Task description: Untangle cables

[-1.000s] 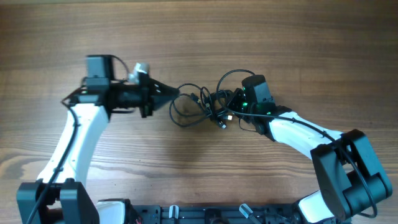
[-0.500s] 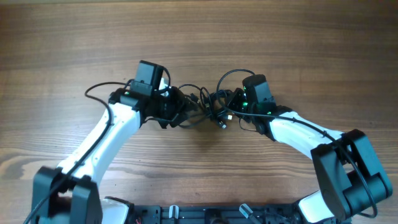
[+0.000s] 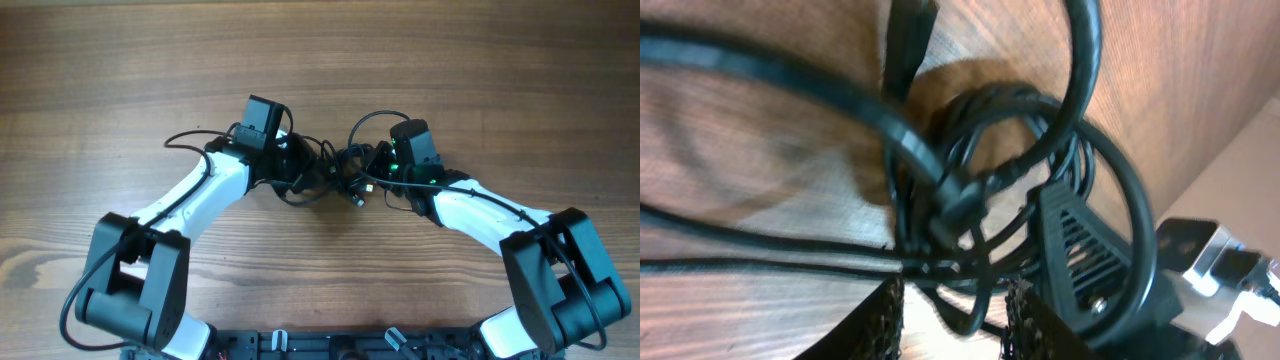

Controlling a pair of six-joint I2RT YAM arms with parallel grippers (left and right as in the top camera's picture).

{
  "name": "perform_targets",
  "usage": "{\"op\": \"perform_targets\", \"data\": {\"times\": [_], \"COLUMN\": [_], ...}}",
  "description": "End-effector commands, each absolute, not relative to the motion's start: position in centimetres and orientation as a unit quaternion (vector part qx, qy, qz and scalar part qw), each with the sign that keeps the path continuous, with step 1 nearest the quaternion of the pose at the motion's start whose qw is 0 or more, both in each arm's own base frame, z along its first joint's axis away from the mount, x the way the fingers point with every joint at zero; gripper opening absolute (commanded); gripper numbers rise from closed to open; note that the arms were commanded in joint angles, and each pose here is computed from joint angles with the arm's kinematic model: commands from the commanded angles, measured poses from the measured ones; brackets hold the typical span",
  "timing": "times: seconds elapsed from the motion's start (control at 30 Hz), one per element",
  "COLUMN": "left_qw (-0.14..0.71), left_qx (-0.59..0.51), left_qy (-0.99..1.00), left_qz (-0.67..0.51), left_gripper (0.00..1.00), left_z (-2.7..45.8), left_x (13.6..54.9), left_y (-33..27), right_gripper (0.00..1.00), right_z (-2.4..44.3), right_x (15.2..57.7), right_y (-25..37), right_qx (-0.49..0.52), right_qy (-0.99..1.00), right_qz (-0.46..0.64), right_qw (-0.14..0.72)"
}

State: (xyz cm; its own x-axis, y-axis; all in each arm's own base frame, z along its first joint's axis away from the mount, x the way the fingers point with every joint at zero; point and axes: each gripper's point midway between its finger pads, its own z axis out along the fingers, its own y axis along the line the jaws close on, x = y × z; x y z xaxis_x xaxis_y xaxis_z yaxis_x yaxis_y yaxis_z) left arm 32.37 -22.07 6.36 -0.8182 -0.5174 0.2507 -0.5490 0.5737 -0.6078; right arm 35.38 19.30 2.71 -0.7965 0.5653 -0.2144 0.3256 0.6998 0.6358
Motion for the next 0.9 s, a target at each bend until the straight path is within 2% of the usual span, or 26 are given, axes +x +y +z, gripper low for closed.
{"op": "perform_targets", "data": {"times": [0.0,0.7,0.87], "left_qw": [0.033,0.049,0.057], "left_qx": [0.304,0.263,0.263], "left_qy": [-0.885,-0.907,-0.906], "left_qz": [0.35,0.324,0.328], "left_gripper": [0.36,0.34,0.31], "left_z": [5.8,3.3,3.0], "left_x": [32.2,30.0,29.9], "left_y": [-22.9,-26.0,-26.3], "right_gripper": [0.04,0.04,0.04], "right_z": [1.9,1.9,1.9], "right_x": [35.0,35.0,35.0], "right_y": [19.3,19.4,19.4], "right_qx": [0.245,0.244,0.243], "right_qy": [0.903,0.903,0.904], "right_qz": [0.297,0.297,0.297], "right_qw": [0.189,0.19,0.191]}}
